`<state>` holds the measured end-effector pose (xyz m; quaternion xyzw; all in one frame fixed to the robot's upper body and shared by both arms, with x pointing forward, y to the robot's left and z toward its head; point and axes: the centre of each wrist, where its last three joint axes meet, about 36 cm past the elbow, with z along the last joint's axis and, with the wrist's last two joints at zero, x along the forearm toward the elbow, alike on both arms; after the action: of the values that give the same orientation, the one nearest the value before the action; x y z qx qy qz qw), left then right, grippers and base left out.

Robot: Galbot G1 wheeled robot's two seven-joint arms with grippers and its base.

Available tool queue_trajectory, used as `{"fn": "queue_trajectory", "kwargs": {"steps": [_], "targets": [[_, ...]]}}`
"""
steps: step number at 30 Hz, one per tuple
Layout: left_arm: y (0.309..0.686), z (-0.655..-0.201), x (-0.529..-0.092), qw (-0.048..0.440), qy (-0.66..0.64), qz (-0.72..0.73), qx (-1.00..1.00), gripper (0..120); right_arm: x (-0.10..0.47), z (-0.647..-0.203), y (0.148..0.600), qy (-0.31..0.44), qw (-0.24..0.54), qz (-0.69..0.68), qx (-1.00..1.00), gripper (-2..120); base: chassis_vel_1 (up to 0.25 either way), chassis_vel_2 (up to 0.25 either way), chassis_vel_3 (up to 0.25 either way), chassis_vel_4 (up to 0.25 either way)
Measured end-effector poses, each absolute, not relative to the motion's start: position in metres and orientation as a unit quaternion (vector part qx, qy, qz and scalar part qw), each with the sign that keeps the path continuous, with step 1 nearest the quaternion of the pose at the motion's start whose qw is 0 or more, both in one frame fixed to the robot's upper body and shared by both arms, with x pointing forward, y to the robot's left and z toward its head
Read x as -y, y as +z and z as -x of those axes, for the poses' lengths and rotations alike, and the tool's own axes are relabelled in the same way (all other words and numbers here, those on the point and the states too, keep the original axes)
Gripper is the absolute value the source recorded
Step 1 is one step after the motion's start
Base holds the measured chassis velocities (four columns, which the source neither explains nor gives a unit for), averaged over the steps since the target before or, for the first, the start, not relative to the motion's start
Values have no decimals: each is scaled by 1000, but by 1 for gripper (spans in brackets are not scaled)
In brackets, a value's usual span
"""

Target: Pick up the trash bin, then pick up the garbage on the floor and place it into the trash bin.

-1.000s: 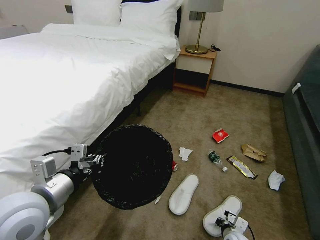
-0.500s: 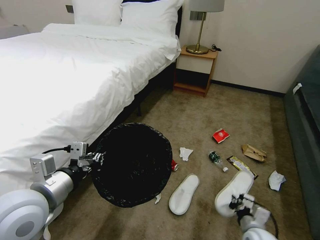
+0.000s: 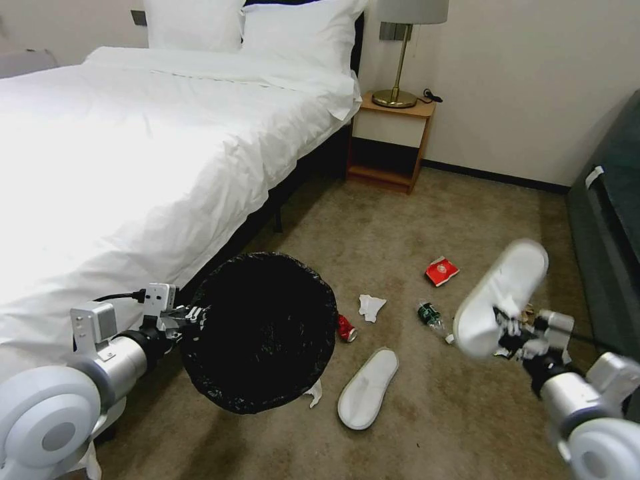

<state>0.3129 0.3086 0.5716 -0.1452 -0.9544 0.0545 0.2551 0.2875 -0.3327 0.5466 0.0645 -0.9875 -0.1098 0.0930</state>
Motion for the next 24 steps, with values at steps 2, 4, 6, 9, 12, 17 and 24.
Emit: {"fn": "queue_trajectory", "kwargs": {"steps": [2,4,6,9,12,17,24], "targets": [[570,-315,-310,259,55,146,953,1,333,-292,556,-101,81,-92,987,0,0,0,0,0],[569,-318,-311,263,54,148,952,1,332,-298,567,-93,67,-124,986,0,0,0,0,0],[567,-324,-312,268,55,150,950,1,331,-306,577,-89,47,-160,982,0,0,0,0,0],[563,-330,-312,273,56,153,948,1,333,-316,583,-86,30,-192,977,0,0,0,0,0],[560,-339,-307,277,64,155,946,1,334,-333,587,-84,12,-231,969,0,0,0,0,0],[559,-355,-293,282,73,171,941,1,312,-360,588,-94,0,-284,954,0,0,0,0,0],[565,-375,-283,283,86,183,938,1,280,-378,593,-90,-4,-340,936,0,0,0,0,0]]}}
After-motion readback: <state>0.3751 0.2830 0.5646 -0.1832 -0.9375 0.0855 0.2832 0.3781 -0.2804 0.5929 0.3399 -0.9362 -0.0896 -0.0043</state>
